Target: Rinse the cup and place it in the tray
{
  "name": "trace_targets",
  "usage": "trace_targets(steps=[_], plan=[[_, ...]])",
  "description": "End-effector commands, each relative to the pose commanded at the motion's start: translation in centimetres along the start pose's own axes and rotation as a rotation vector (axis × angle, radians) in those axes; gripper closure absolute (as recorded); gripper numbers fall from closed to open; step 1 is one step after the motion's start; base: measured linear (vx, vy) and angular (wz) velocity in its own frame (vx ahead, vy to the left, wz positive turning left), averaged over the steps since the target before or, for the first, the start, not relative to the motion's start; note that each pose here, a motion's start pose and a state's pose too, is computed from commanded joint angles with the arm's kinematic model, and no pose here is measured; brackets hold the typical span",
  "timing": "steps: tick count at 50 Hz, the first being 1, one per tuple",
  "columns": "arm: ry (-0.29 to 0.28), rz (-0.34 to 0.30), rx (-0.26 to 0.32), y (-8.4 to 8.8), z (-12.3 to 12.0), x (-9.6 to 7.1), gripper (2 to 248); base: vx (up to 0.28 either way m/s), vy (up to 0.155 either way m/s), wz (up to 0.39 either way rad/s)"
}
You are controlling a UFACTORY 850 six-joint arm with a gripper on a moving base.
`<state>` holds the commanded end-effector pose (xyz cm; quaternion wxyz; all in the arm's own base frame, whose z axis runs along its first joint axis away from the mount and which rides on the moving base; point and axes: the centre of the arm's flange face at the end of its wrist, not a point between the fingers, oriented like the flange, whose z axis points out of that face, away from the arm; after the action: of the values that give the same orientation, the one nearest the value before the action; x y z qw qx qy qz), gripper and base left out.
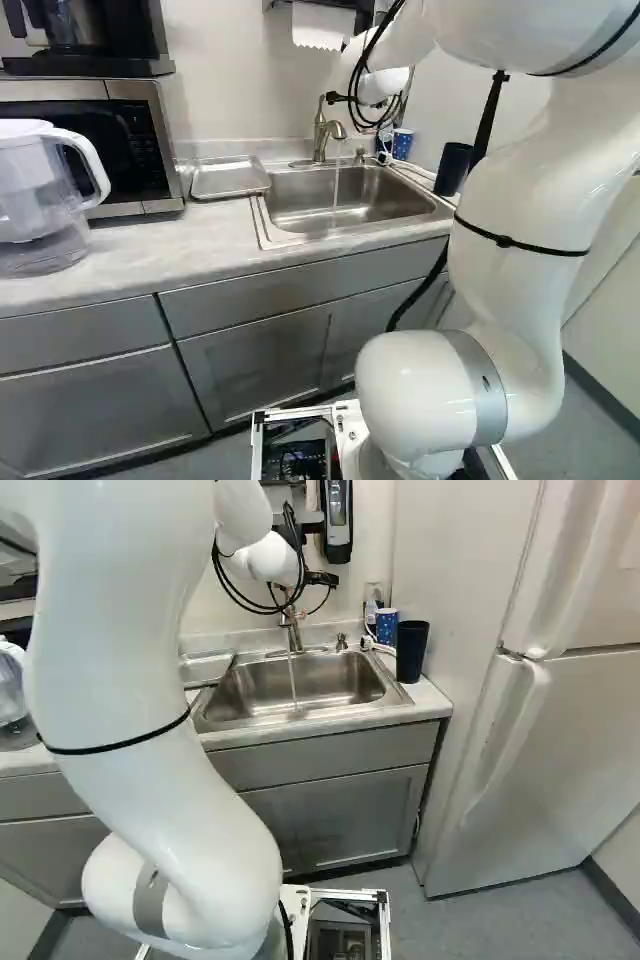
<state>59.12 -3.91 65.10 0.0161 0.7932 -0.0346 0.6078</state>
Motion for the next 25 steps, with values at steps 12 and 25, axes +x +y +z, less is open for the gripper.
trace_targets(steps=[12, 25], plan=[[-0.002, 0.007, -0.028, 1.7, -1.5, -0.3, 3, 0.000, 0.000, 0.000], [-0.004, 0.016, -0.058, 3.4, -3.2, -0.7, 3, 0.000, 0.000, 0.000]])
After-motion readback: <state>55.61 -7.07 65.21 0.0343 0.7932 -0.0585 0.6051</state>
